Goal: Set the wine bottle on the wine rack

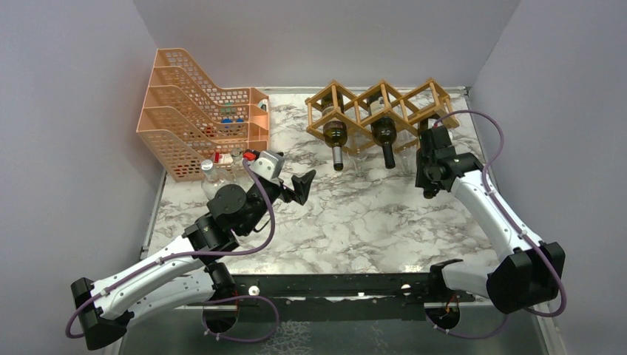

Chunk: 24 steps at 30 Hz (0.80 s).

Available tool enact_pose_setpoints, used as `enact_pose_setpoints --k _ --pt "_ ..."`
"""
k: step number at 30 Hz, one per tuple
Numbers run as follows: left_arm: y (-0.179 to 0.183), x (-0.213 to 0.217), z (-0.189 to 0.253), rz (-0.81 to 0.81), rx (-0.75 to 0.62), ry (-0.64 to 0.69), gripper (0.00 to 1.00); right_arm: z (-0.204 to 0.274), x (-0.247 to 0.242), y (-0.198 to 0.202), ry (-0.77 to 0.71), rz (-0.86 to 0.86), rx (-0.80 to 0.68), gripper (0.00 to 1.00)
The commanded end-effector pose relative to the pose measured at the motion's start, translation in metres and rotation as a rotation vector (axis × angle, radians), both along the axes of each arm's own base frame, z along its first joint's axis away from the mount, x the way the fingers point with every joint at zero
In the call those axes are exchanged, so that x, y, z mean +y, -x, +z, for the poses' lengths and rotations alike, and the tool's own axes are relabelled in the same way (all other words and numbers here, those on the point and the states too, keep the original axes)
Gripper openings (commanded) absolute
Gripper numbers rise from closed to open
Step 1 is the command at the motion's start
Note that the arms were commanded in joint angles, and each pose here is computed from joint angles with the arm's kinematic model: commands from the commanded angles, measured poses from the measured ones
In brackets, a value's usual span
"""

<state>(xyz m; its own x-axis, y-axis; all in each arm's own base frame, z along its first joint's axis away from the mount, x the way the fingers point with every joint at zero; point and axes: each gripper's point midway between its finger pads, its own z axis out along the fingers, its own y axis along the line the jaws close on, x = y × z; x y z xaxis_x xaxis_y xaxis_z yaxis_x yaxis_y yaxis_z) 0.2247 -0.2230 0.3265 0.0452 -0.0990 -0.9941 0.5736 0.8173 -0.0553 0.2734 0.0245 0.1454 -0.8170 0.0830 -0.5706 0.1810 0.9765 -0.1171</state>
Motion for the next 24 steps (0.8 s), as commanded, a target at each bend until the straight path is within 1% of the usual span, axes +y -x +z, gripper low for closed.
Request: enact_pose_setpoints --k 1,9,12,17,24 --pt "0.002 0.003 0.001 0.004 0.001 0.019 0.99 0.037 0.014 -0.052 -0.020 0.124 -0.184 0.01" --pt "0.002 0.004 0.000 0.008 -0.002 0.009 0.99 0.029 0.001 -0.090 0.089 0.235 -0.153 0.01" --pt "0.001 0.003 -0.002 0.009 -0.001 0.005 0.99 0.027 -0.003 -0.106 0.114 0.287 -0.168 0.01" --pt "0.000 0.002 -0.006 0.012 0.001 -0.014 0.99 0.026 -0.001 -0.120 0.121 0.360 -0.187 0.01" --pt "-0.002 0.001 -0.010 0.013 0.003 -0.027 0.99 0.022 -0.011 -0.131 0.189 0.380 -0.180 0.02"
